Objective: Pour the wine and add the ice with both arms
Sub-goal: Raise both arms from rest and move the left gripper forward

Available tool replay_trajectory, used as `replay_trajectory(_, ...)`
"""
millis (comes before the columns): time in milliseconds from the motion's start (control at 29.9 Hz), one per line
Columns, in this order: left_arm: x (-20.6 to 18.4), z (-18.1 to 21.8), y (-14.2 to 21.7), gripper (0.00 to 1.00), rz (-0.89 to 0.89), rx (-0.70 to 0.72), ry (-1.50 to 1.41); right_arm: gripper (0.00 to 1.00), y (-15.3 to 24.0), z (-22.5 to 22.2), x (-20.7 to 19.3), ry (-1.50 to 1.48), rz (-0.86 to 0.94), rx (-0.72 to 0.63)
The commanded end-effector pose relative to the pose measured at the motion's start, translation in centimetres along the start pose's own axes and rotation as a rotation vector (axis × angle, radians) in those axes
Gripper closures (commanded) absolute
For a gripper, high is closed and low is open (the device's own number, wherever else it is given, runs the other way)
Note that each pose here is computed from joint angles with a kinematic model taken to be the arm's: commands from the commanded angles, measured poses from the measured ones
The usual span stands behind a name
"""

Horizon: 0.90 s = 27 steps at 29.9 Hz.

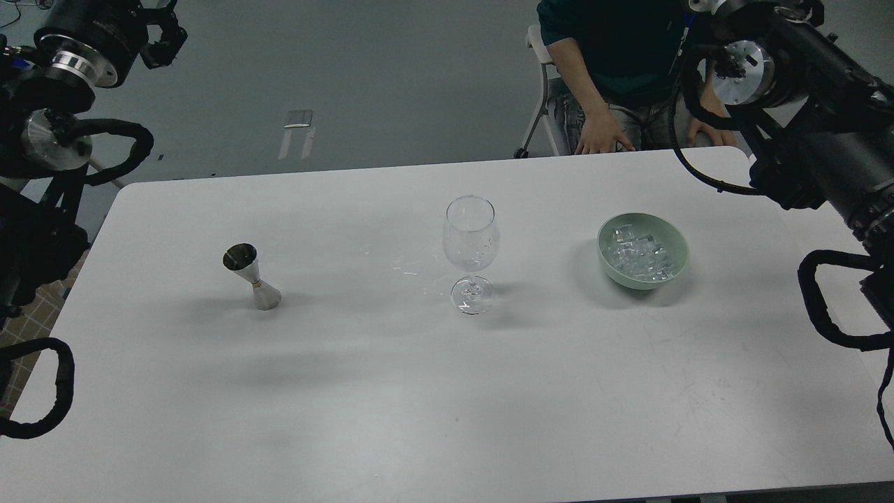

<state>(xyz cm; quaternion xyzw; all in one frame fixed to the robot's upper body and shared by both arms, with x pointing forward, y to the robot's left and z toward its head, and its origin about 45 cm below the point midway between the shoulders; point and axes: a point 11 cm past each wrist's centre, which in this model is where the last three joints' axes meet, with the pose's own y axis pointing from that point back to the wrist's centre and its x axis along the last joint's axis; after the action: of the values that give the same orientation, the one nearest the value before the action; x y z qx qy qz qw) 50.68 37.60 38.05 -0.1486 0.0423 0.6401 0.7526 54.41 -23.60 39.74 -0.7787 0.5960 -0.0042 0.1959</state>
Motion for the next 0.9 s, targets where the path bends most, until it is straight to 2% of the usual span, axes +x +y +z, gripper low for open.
replay_trajectory(0, -0.2, -0.2, 0.1, 0.02, -0.012, 0.005, 0.000, 0.00, 0.4, 0.7, -0.1, -0.018, -0.029, -0.010)
replay_trajectory(301, -0.3, 0.2, 0.0, 0.02, -0.013, 0.001, 0.016, 0.00, 0.5, 0.7, -0.5, -0.032, -0.063, -0.010)
replay_trajectory(501, 0.0, 0.5, 0.1, 0.02, -0.003, -0.034, 0.148, 0.00, 0.5, 1.4, -1.1, -0.039, -0.065, -0.023)
replay_trajectory(869, 0.6, -2.4, 0.8, 0.02, 0.035, 0.027, 0.154, 0.00, 1.0, 3.0, -1.1, -0.053, -0.060, -0.050)
